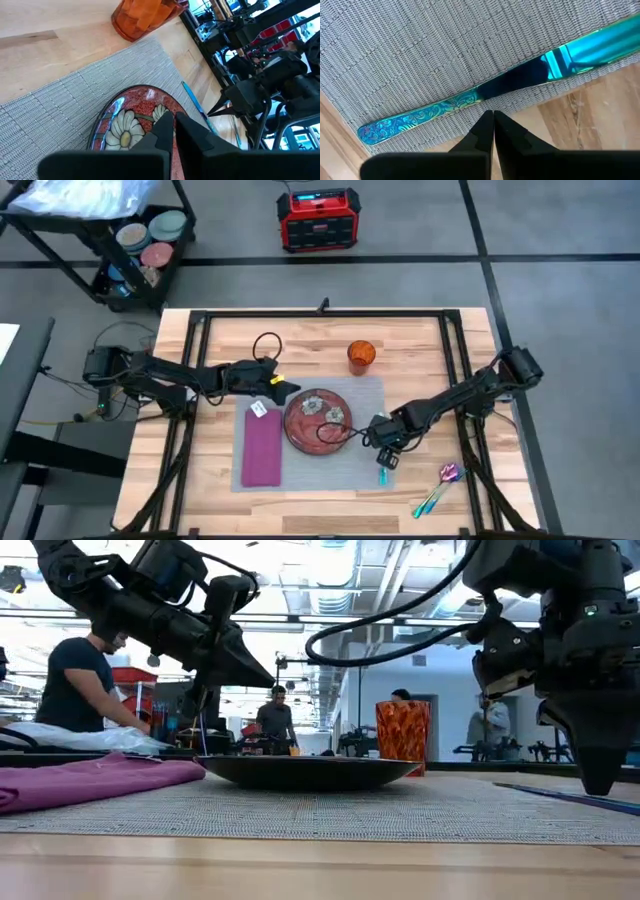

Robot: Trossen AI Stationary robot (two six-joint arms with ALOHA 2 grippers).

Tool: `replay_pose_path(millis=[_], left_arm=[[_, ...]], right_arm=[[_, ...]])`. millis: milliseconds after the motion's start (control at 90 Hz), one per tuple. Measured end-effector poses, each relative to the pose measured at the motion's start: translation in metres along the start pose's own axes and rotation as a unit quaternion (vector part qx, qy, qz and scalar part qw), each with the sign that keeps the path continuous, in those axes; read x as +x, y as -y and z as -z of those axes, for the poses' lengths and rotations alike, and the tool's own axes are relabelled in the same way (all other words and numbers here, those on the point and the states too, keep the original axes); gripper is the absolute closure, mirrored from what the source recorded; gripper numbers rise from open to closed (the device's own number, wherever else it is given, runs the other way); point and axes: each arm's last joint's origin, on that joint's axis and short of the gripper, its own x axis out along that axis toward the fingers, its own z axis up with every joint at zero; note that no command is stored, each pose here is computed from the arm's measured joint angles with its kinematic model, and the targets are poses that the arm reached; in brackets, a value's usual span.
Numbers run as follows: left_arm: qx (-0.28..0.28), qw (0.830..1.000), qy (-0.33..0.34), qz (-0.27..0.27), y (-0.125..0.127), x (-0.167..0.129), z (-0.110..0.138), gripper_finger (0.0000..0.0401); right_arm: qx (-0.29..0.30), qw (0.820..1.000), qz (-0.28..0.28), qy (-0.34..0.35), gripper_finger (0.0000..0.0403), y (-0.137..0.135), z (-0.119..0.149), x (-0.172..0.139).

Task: Set table place
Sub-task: Adjust the blue knife on the table mat

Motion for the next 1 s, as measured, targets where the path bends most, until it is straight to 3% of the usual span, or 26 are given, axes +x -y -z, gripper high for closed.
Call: replay_pose_path(millis=[1000], left_arm=[[0.005,1.0,0.0,-0.029,-0.004,0.0,0.002,0.0401]], right_arm=[[0.021,0.999,-0.016,0.047,0.0403,0.022,-0.029,-0.002]])
